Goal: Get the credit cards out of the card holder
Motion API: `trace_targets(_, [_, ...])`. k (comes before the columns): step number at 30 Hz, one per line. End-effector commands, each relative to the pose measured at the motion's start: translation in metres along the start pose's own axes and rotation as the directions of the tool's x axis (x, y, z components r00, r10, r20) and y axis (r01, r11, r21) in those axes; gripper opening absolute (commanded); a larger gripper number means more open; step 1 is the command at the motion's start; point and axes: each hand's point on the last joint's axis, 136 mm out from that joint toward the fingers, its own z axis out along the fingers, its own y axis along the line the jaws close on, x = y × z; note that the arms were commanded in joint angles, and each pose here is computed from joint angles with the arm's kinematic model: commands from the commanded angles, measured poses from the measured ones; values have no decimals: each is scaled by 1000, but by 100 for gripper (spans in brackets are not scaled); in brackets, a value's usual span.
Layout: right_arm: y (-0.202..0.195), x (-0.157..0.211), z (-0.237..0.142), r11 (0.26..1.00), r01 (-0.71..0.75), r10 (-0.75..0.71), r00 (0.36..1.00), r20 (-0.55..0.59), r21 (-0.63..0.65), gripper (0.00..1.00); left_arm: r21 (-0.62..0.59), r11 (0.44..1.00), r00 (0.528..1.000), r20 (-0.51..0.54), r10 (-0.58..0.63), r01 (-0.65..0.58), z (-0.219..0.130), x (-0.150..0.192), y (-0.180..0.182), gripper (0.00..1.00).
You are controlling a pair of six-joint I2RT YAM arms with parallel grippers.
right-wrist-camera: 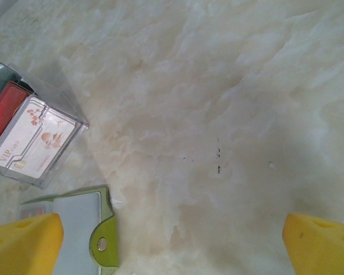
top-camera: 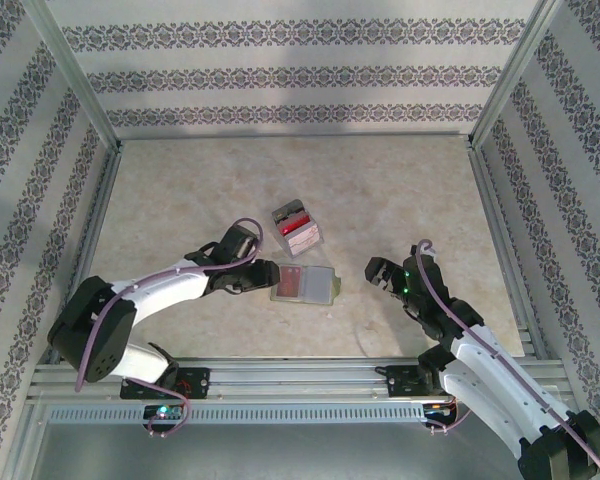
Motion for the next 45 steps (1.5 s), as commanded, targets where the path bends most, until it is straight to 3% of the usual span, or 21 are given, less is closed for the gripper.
trace_targets(1, [-3, -2, 2, 1000, -25, 25, 1000, 14, 0, 98, 96, 995, 1000, 13, 5, -6, 3, -11, -28, 43])
trace_targets(13, [-4, -2, 5, 1000, -16, 16, 1000, 5, 3, 98, 93, 995, 999, -24, 21, -19, 29, -16, -33, 38])
trace_targets(37, [-6, -5, 4, 1000, -27, 27, 1000, 9, 0, 98, 96, 995, 993, -116, 8, 3, 58, 10, -24, 38])
trace_targets(45, [-15, 5, 8, 999, -28, 28, 1000, -12, 16, 98, 173, 984, 994, -90, 66, -50, 53, 5, -51, 38])
